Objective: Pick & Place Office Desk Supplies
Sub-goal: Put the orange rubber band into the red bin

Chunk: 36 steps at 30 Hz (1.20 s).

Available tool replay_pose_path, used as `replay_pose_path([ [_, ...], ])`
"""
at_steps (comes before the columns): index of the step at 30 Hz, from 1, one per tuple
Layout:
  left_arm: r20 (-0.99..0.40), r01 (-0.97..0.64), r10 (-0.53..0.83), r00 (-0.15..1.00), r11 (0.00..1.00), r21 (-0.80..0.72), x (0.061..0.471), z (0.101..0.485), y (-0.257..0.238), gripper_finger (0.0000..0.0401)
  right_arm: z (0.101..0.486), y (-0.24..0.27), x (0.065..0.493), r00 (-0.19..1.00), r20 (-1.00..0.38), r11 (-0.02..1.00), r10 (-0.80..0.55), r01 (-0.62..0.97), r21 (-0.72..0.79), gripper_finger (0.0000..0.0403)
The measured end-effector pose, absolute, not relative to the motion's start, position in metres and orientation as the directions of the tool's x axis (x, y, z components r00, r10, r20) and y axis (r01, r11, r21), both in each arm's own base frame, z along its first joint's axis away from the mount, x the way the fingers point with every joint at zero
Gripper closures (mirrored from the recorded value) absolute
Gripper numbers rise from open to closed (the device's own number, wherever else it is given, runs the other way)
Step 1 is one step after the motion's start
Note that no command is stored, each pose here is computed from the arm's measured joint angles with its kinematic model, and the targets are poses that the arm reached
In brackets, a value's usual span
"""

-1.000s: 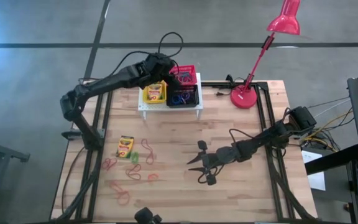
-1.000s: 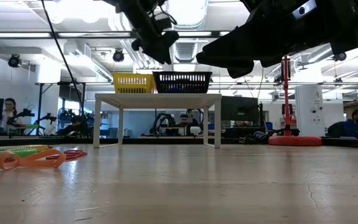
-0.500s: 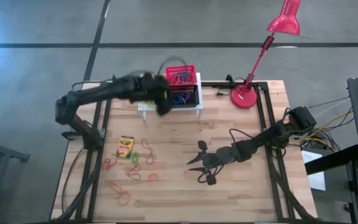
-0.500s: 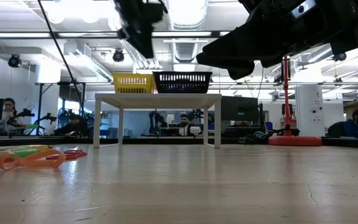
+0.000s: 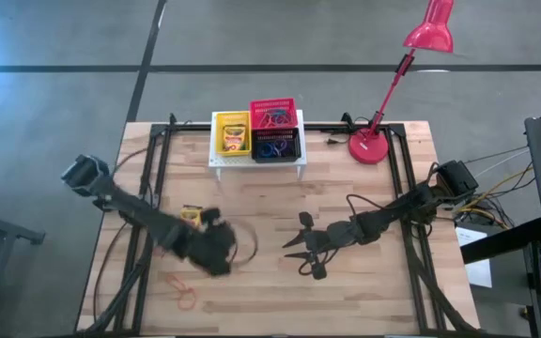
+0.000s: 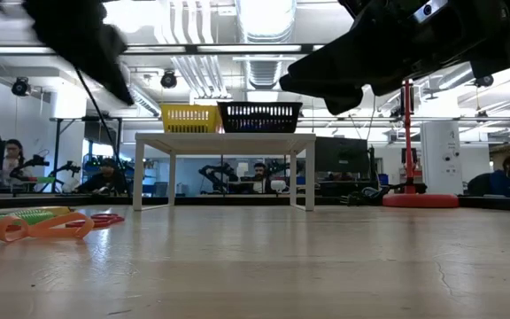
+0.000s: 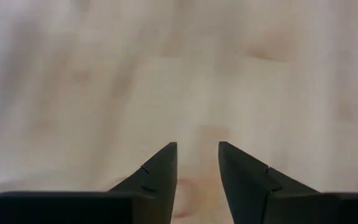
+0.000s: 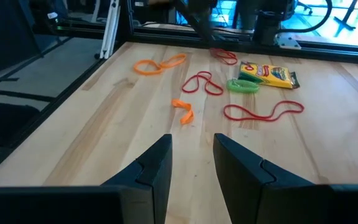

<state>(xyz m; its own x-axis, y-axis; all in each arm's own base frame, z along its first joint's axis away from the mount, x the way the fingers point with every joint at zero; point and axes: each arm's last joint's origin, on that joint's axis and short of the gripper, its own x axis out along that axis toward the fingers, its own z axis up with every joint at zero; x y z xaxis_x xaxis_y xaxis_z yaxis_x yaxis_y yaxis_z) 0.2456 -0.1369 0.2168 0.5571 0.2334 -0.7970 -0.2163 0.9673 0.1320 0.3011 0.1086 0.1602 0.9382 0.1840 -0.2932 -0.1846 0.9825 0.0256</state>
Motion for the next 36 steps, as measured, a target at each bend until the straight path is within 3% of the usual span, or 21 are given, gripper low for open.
replay_pose_path([
  [4, -0.710, -0.056, 0.048, 0.702, 0.998, 0.012, 0.225, 0.167, -0.168, 0.0282, 0.161, 0.107, 0.302, 0.941, -0.286, 0.983, 0.179, -0.181, 0.019, 0.0291],
  [7, -0.666, -0.006, -0.026, 0.746, 0.999, -0.045, 0.212, 0.139, -0.173, 0.0282, 0.161, 0.103, 0.303, 0.945, -0.282, 0.986, 0.166, -0.168, 0.019, 0.0291],
  [12, -0.714, -0.097, 0.023, 0.699, 0.993, -0.063, 0.202, 0.116, -0.165, 0.0277, 0.162, 0.095, 0.306, 0.951, -0.273, 0.989, 0.144, -0.144, 0.021, 0.0291],
  [22, -0.740, -0.122, 0.072, 0.668, 0.992, -0.013, 0.210, 0.100, -0.168, 0.0247, 0.162, 0.092, 0.307, 0.952, -0.274, 0.991, 0.135, -0.132, 0.030, 0.0291],
  [27, -0.748, -0.130, 0.078, 0.660, 0.992, -0.011, 0.213, 0.097, -0.167, 0.0291, 0.162, 0.092, 0.307, 0.952, -0.274, 0.991, 0.135, -0.129, 0.041, 0.0291],
  [32, -0.750, -0.117, 0.063, 0.659, 0.993, -0.020, 0.218, 0.099, -0.165, 0.0380, 0.162, 0.093, 0.307, 0.952, -0.275, 0.991, 0.136, -0.128, 0.046, 0.0291],
  [36, -0.725, -0.063, 0.013, 0.689, 0.997, -0.042, 0.234, 0.109, -0.166, 0.0392, 0.162, 0.093, 0.307, 0.952, -0.275, 0.991, 0.136, -0.128, 0.046, 0.0291],
])
